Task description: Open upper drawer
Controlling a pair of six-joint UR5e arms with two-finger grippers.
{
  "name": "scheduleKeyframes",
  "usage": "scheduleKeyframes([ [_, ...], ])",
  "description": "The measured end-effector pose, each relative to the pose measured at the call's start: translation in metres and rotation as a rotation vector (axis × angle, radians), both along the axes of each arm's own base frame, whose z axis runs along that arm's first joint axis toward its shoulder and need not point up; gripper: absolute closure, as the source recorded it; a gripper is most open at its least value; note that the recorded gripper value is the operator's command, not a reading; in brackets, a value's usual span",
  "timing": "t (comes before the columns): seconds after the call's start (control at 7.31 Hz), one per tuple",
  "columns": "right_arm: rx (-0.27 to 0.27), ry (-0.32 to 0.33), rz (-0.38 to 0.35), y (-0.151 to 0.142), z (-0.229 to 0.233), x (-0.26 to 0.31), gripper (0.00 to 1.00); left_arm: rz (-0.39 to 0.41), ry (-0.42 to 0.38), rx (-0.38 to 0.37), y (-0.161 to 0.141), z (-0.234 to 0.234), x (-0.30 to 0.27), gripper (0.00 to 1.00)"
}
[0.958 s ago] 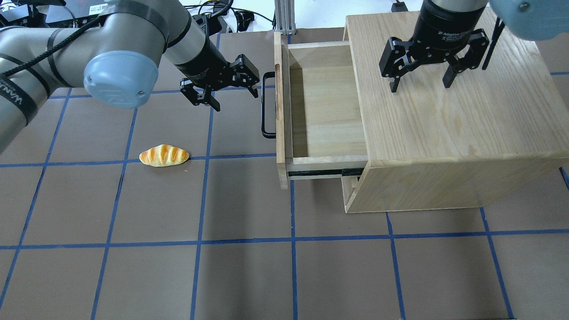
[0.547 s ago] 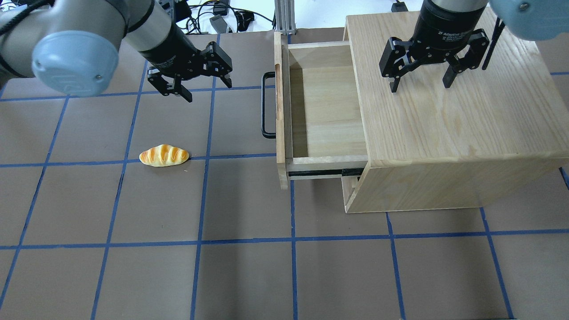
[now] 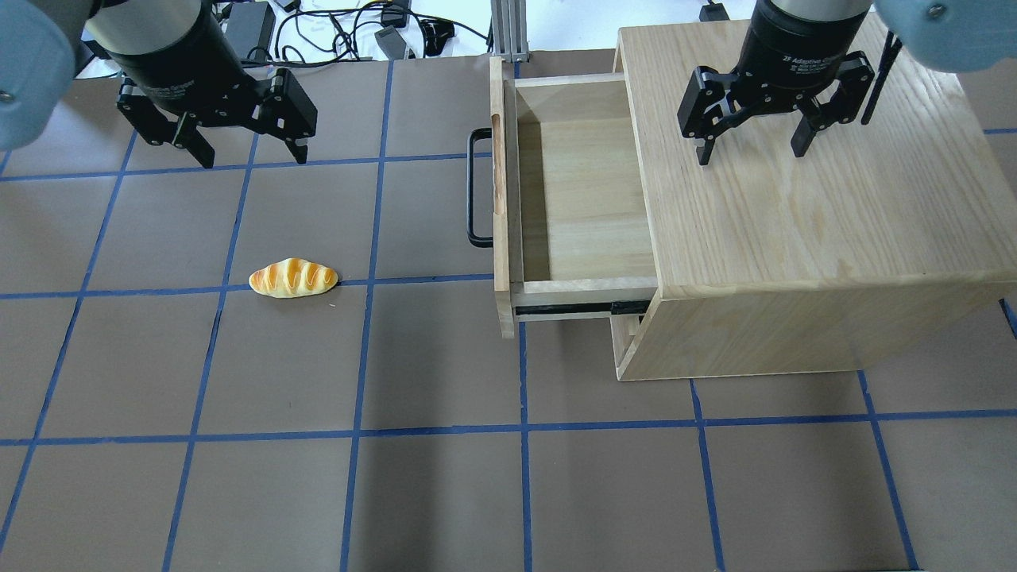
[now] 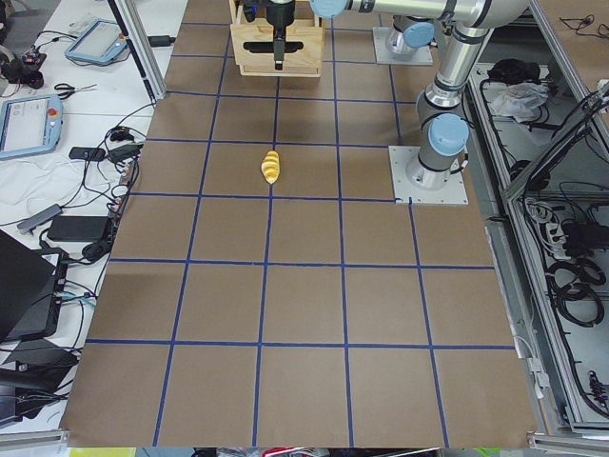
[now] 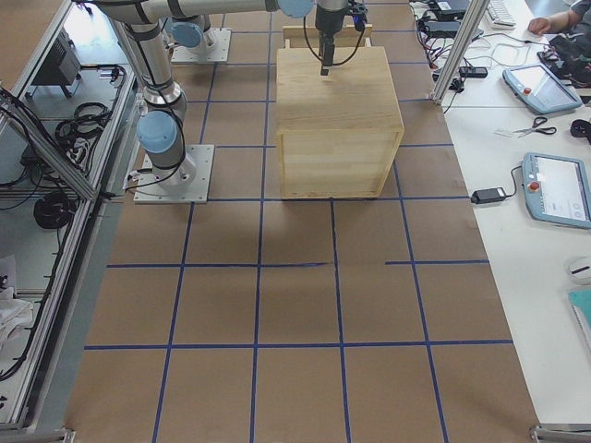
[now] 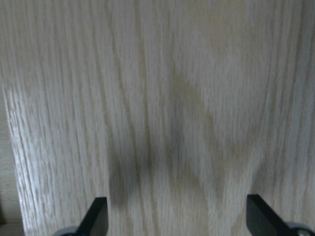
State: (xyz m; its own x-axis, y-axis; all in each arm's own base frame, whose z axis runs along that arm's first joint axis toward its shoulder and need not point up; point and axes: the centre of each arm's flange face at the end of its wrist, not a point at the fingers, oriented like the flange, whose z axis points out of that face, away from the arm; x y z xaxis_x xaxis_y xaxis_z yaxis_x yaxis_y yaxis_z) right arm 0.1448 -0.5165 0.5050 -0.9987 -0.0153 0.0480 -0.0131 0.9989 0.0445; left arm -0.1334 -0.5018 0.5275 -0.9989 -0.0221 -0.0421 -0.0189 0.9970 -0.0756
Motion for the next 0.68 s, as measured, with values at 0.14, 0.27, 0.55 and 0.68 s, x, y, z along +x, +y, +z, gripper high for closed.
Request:
scheduleKeyframes([
  [0.14, 0.0, 0.0, 0.0, 0.0, 0.0, 0.0, 0.0, -0.005, -0.01, -0.009, 0.0039, 0.006, 0.0007, 0.0],
  [0.27, 0.0, 0.0, 0.0, 0.0, -0.0001, -0.0001, 0.0, -0.008, -0.012, -0.014, 0.0052, 0.0082, 0.0006, 0.0],
  [0.55, 0.001, 0.0, 0.0, 0.0, -0.0006, -0.0002, 0.0, -0.008, -0.008, -0.018, 0.0054, 0.0094, 0.0009, 0.0],
  [0.68, 0.001, 0.0, -0.001, 0.0, -0.0006, -0.0001, 0.0, -0.006, -0.005, -0.017, 0.0047, 0.0089, 0.0015, 0.0],
])
